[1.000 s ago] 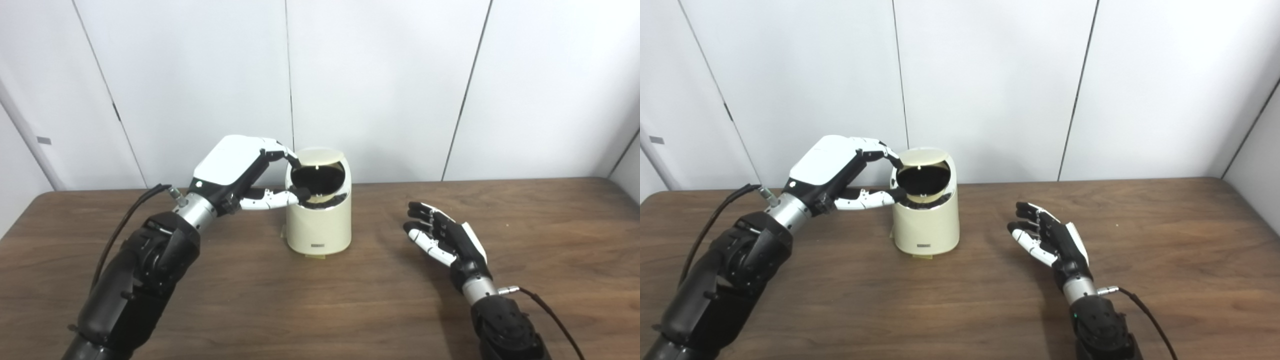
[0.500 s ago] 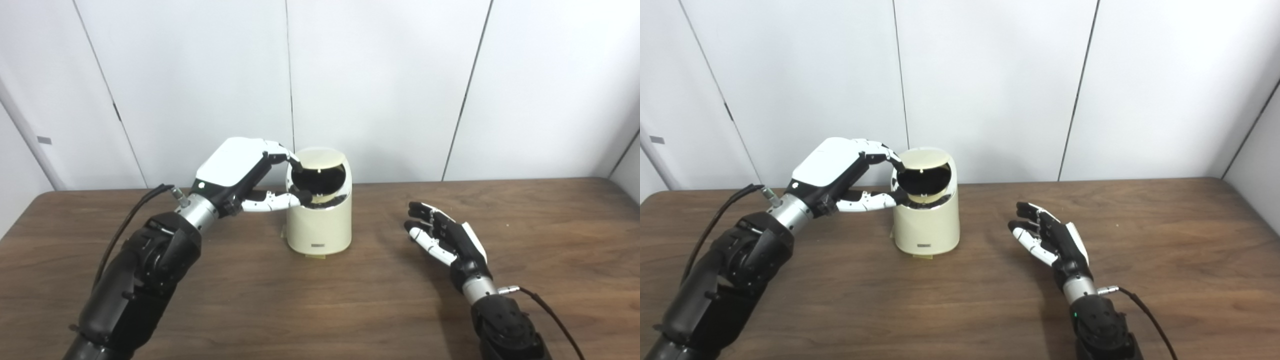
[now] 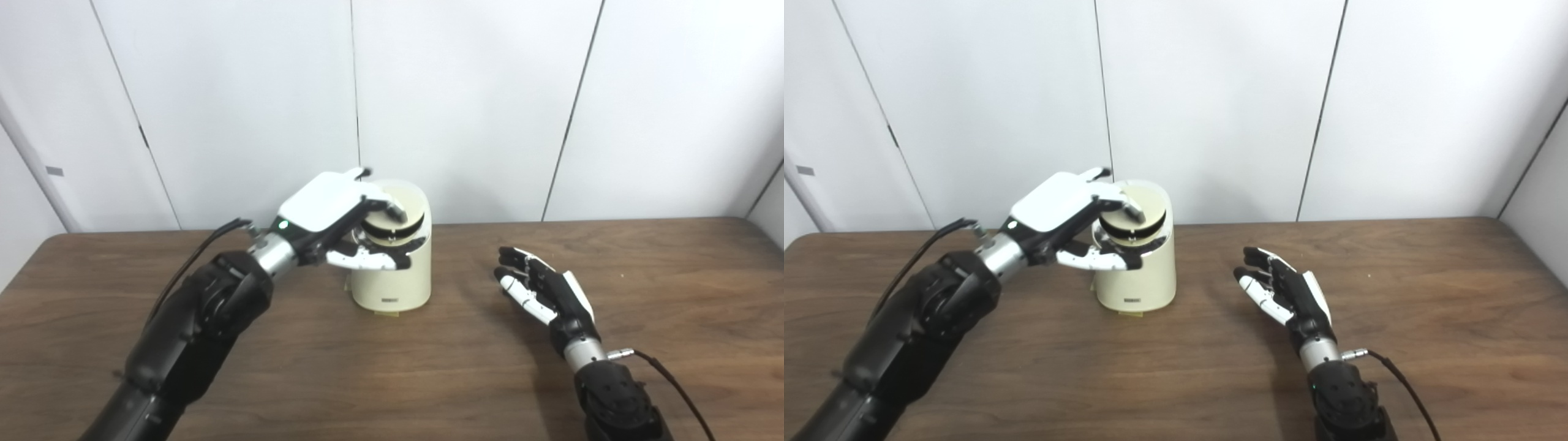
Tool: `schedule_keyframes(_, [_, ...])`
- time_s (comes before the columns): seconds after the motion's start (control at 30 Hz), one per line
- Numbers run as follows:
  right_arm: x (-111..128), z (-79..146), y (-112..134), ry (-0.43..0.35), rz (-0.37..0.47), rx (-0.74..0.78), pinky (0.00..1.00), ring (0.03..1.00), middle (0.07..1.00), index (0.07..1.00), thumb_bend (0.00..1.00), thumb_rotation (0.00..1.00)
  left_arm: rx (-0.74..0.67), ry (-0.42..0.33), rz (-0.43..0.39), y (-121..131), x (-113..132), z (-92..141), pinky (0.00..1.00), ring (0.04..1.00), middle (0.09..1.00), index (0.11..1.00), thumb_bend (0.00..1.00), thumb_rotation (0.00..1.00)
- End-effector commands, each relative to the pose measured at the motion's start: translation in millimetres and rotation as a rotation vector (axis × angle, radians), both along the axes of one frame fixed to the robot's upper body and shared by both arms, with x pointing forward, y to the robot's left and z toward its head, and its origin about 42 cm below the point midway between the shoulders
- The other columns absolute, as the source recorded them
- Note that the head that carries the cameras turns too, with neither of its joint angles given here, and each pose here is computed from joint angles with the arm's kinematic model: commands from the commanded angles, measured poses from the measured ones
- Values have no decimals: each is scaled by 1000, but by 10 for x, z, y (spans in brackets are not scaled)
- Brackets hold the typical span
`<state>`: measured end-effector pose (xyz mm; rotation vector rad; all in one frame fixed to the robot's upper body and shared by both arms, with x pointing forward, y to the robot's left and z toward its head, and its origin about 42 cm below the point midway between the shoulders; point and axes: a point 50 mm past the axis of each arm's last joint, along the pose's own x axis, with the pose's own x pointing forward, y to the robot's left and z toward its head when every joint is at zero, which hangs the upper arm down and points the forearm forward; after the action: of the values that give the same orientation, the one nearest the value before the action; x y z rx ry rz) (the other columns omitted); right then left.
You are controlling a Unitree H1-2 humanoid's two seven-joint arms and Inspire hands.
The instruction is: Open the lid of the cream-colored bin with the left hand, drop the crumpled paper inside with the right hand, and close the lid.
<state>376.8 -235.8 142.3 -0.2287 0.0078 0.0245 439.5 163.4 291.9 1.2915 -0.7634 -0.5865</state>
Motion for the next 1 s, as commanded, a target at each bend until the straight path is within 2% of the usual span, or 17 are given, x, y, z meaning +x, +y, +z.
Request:
schedule_keyframes(0.0, [71,208,44,-65,15,-20,699,785,825,804,290,543,-21,-72,-58,-94,42,279,1000,797,712,703,750,823])
schedule_keyframes(0.33, [73,210,46,-58,20,-6,707,792,832,811,287,564,-17,-125,-115,-131,46,246,938,752,673,668,757,827])
schedule_keyframes(0.47, [73,208,51,-59,15,-2,702,785,824,805,292,561,-30,-124,-119,-120,47,232,950,753,670,668,744,830])
schedule_keyframes(0.73, [71,198,39,-61,19,13,706,785,830,809,295,543,-51,-103,-79,-62,42,251,989,761,690,694,705,821])
schedule_keyframes(0.83, [74,197,27,-57,18,-6,709,786,830,808,299,574,-68,-106,-43,-18,50,258,974,747,700,716,704,819])
schedule_keyframes(0.97, [69,200,24,-53,16,7,713,794,835,813,295,553,-77,-93,-8,21,58,269,972,746,723,744,709,850])
